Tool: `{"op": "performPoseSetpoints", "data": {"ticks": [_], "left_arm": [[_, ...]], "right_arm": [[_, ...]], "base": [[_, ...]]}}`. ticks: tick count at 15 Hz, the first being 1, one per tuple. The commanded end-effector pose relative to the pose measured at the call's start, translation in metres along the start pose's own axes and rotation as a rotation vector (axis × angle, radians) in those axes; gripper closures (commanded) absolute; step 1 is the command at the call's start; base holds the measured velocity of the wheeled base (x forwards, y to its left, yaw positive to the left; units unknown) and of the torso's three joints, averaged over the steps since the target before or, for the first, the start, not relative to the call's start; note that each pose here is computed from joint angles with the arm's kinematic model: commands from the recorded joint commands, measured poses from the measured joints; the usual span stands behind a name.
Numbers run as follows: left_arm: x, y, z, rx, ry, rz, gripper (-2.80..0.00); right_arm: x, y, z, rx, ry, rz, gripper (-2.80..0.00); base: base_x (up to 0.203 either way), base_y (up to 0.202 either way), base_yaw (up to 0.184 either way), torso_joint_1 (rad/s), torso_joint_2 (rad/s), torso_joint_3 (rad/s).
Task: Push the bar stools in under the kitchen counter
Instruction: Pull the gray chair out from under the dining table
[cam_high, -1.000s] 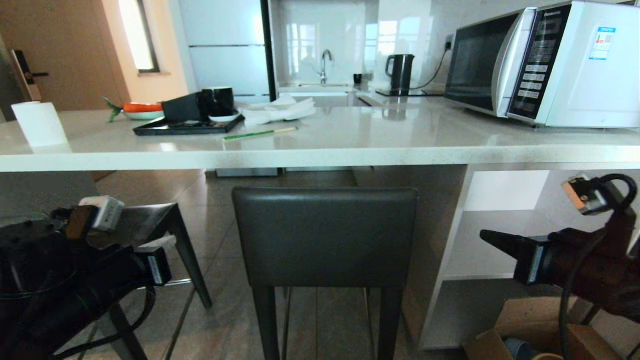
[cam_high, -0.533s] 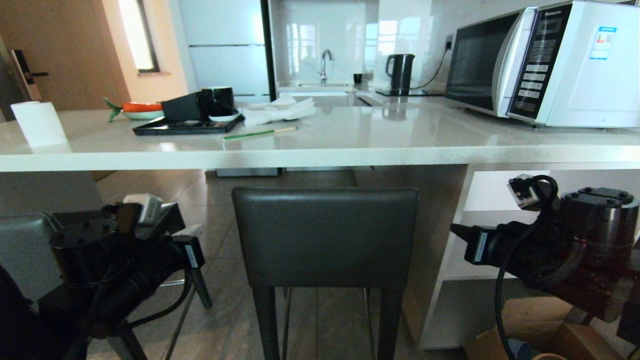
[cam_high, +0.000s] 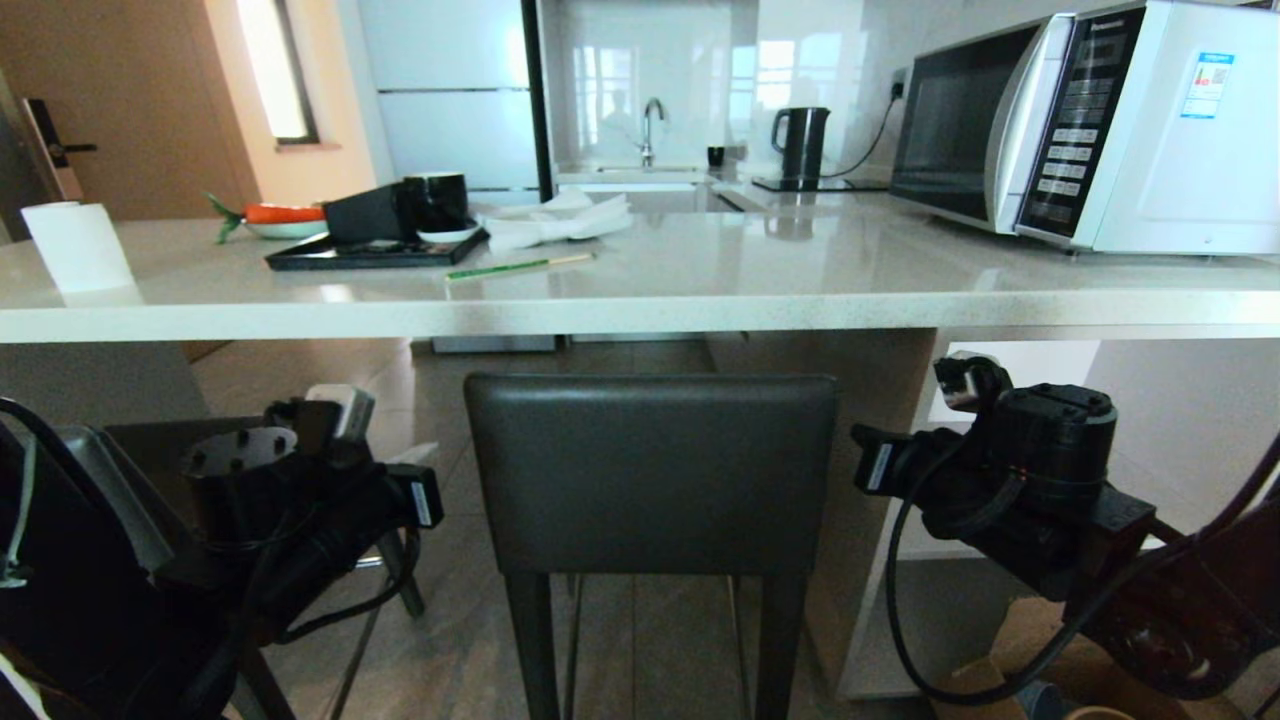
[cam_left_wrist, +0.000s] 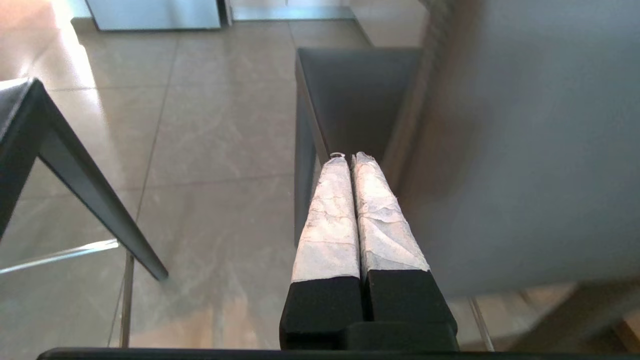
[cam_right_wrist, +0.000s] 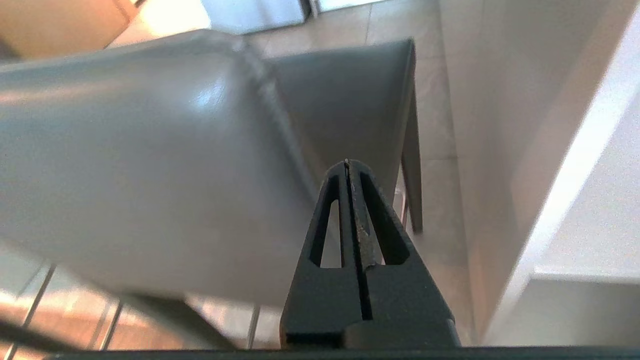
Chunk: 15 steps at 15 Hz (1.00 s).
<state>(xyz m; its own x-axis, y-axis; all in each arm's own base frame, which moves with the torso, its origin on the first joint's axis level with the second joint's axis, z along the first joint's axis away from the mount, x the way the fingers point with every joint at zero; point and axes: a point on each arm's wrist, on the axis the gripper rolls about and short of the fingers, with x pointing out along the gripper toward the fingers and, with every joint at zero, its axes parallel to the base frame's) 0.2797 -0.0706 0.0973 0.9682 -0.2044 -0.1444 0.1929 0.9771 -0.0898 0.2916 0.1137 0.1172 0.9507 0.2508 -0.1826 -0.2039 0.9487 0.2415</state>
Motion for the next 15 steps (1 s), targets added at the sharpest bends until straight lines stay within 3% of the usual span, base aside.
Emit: {"op": "performPoseSetpoints", "data": {"ticks": [1,3,8,15], "left_arm": [[0.013,0.003,0.000,-0.003,-0.017,0.010,0.00],[0.028,0.007,0.006,-0.005,-0.052,0.024,0.00],[0.036,0.008,-0.002,-0.005,-0.033,0.027,0.00],[0.047,-0.005,-0.012,0.031,-0.014,-0.013,0.00]], "right_arm": [[0.016,-0.001,-0.013,-0.003,0.024,-0.012,0.00],[0.023,0.000,-0.008,0.001,-0.003,-0.008,0.00],[0.040,-0.010,-0.013,-0.008,0.004,-0.030,0.00],[0.064,-0.023,-0.021,-0.066,0.015,0.051,0.00]], "base": [[0.000,0.000,0.000,0.000,0.00,0.000],[0.000,0.000,0.000,0.000,0.00,0.000],[0.000,0.000,0.000,0.000,0.00,0.000],[0.000,0.000,0.000,0.000,0.00,0.000]]}}
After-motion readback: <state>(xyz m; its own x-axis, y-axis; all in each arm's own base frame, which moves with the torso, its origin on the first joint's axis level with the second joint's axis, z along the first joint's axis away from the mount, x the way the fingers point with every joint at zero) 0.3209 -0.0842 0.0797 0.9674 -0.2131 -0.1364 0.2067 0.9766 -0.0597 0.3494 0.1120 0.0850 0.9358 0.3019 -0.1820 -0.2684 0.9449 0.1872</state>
